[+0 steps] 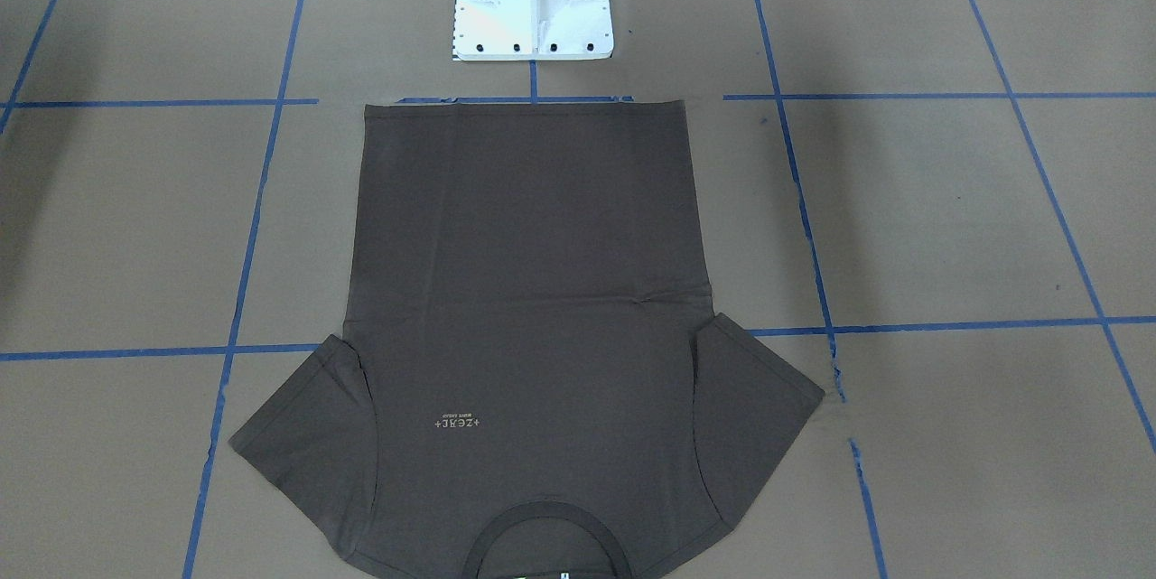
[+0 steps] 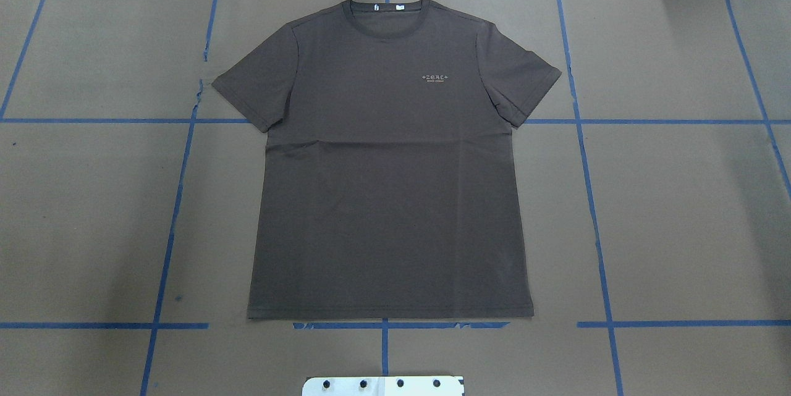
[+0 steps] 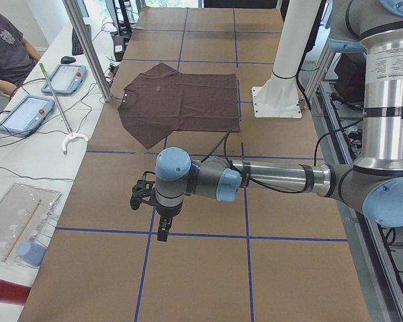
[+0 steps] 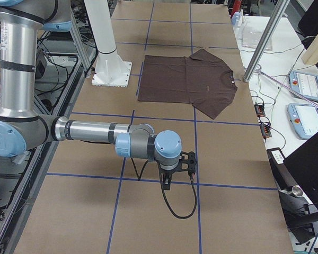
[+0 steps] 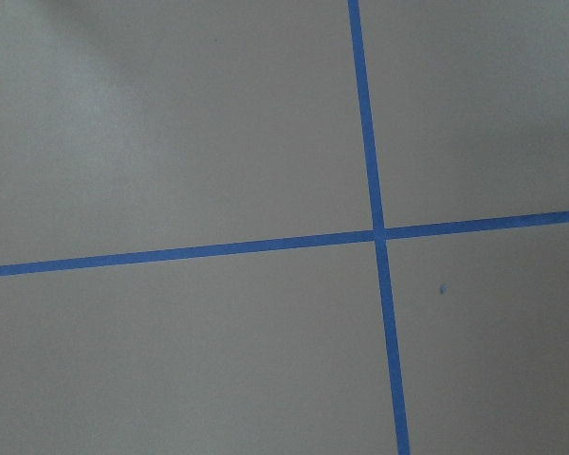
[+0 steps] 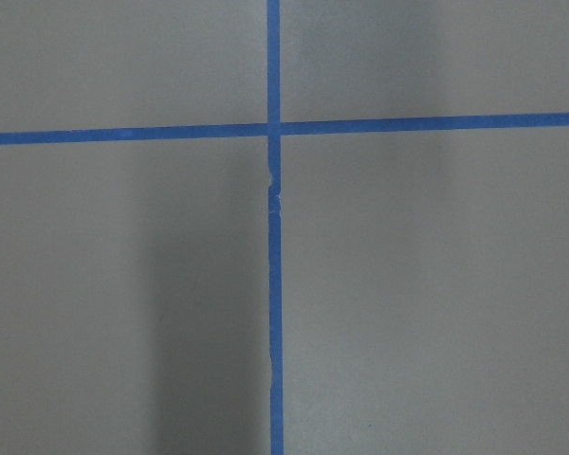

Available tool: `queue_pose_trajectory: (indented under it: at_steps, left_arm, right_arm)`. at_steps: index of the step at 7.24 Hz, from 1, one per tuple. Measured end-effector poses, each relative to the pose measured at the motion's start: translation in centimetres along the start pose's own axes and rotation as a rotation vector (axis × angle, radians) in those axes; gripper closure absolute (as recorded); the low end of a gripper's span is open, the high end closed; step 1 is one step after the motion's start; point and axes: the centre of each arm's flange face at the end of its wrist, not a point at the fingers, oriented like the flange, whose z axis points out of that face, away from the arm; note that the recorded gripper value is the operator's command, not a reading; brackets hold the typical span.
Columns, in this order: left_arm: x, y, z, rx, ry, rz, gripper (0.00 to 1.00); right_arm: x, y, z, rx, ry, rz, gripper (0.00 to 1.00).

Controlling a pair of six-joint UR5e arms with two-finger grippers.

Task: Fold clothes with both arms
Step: 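Move the right gripper toward the sleeve farthest from the left arm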

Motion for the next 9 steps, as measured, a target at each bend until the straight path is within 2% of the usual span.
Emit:
queue_pose_trajectory:
  at_steps: [2,4,5,7,8,9]
  left_arm:
    - [0.1,-0.2,-0.2,0.003,-0.001,0.002,0.00]
    - [0.9,-1.5,-1.2,0.026,-0.003,0.016,0.00]
    - [2.0,-3.3,-2.3,0.054,0.006,0.038,0.00]
    - [4.1,-6.0,-3.6,0.114,0.086,0.102,0.00]
    - [4.5,-7.3,-3.2,0.170,0.115,0.165,0.00]
    - [4.9,-8.0,-2.2,0.211,0.130,0.217,0.00]
  right_arm:
    - [0.0,-0.1,-0.3,0.007,-0.001,-0.001,0.00]
    - [-1.9,-2.4,-1.4,0.031,-0.004,-0.031,0.00]
    - [-4.3,-4.5,-1.4,0.030,-0.005,-0.073,0.00]
    - [-13.3,-11.0,-1.1,0.032,-0.019,-0.211,0.00]
    - [-18.3,-14.1,0.0,0.032,-0.030,-0.260,0.00]
    - [-22.9,-17.0,2.6,0.042,-0.042,-0.308,0.00]
